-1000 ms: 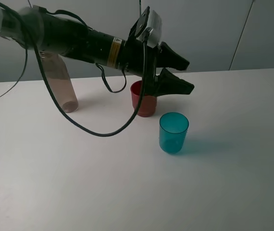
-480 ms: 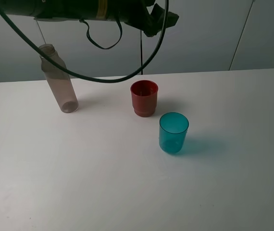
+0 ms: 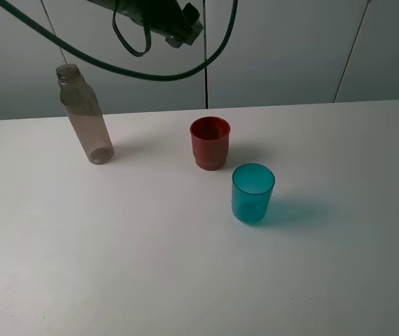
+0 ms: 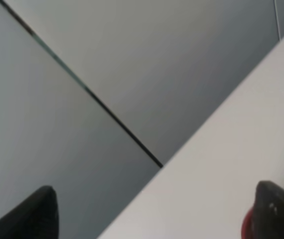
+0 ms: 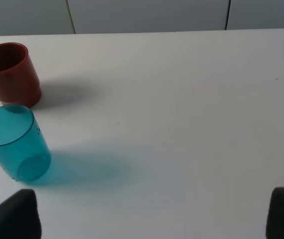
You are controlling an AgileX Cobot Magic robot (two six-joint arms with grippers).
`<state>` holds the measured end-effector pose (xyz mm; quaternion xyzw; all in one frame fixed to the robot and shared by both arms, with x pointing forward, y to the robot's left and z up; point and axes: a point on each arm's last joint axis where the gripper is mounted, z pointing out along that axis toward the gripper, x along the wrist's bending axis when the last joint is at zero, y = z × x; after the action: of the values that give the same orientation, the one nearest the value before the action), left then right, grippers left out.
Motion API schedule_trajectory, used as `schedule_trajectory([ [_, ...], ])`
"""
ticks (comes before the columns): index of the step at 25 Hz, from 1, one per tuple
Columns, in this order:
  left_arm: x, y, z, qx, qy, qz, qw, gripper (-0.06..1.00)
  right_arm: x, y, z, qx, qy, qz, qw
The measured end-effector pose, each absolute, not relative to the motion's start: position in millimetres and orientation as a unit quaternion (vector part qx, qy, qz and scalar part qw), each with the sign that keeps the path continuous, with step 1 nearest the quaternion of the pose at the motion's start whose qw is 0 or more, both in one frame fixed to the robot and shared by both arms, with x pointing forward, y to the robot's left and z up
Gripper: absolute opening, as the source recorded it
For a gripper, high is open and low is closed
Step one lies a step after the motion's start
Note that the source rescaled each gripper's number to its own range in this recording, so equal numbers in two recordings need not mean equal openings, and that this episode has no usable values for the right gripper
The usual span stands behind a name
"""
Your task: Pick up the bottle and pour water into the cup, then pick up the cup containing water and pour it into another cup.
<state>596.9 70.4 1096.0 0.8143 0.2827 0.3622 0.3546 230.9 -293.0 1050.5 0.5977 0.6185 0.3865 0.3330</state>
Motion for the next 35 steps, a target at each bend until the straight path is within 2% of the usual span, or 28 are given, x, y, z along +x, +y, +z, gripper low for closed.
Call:
schedule_trajectory([
  [6,563.8,102.1,1117.1,0.839,0.367,0.308,0.258,0.97,230.9,-293.0,1050.5,0.598,0.618,0.387,0.333],
  [9,545.7,115.8,1132.7,0.837,0.400,0.280,0.246,0.97,230.9,-293.0,1050.5,0.598,0.618,0.387,0.333],
  [16,504.2,162.5,1181.4,0.809,0.458,0.247,0.274,0.97,230.9,-293.0,1050.5,0.598,0.618,0.387,0.333],
  [21,463.6,212.5,1204.9,0.772,0.496,0.271,0.289,0.97,230.9,-293.0,1050.5,0.598,0.618,0.387,0.333],
  [29,353.8,287.6,1201.9,0.687,0.569,0.324,0.316,0.97,230.9,-293.0,1050.5,0.598,0.618,0.387,0.333],
  [35,264.1,301.1,1173.9,0.628,0.597,0.364,0.342,0.97,230.9,-293.0,1050.5,0.598,0.618,0.387,0.333],
])
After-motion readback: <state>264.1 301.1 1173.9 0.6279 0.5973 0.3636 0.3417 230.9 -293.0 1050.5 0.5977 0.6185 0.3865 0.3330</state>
